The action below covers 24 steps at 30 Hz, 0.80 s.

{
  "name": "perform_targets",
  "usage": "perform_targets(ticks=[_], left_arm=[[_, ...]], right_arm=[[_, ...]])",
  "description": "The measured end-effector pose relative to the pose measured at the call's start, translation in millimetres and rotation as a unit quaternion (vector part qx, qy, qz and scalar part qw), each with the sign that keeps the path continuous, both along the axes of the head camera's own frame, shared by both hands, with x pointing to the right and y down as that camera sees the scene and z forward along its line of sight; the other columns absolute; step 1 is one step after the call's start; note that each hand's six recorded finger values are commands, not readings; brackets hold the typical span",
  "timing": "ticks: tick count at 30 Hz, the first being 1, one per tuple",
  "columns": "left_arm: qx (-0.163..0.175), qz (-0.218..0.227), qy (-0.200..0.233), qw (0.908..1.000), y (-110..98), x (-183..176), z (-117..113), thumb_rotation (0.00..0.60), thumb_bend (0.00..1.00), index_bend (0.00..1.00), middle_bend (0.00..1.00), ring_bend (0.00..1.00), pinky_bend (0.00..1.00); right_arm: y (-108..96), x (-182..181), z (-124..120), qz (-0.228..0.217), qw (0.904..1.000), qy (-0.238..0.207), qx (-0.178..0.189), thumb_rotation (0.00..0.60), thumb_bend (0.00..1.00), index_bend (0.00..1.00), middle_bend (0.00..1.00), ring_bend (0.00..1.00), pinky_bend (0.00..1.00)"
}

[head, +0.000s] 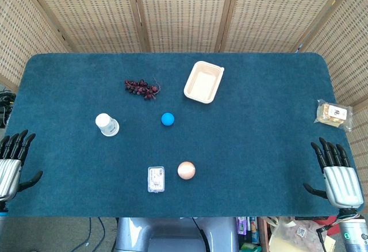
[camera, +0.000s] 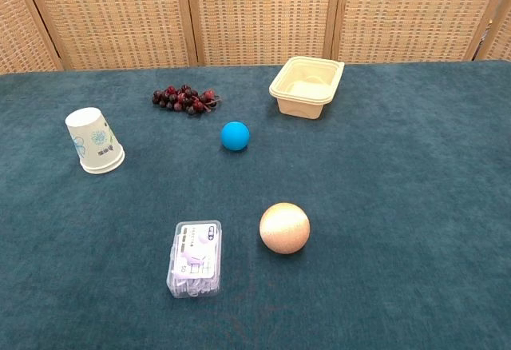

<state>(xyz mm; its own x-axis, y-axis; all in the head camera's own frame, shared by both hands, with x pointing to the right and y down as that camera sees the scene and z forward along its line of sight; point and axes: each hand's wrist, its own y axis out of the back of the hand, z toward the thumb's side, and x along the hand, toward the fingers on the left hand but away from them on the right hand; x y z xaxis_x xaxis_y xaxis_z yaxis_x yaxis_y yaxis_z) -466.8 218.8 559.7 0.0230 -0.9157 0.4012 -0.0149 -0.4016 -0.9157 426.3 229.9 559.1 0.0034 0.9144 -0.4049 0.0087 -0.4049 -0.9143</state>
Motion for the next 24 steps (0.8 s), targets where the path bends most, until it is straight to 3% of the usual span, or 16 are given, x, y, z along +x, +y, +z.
perform_targets(ticks=[24], left_arm=[[0.0, 0.01, 0.004, 0.9999, -1.7, 6.3, 2.7, 0.6, 0.26, 0.0, 0.0, 0.0, 0.0]], right_arm=[[1.6, -3.0, 4.6, -0.004, 1.0, 0.003, -0.007, 0.6, 0.09, 0.0, 0.0, 0.0, 0.0]])
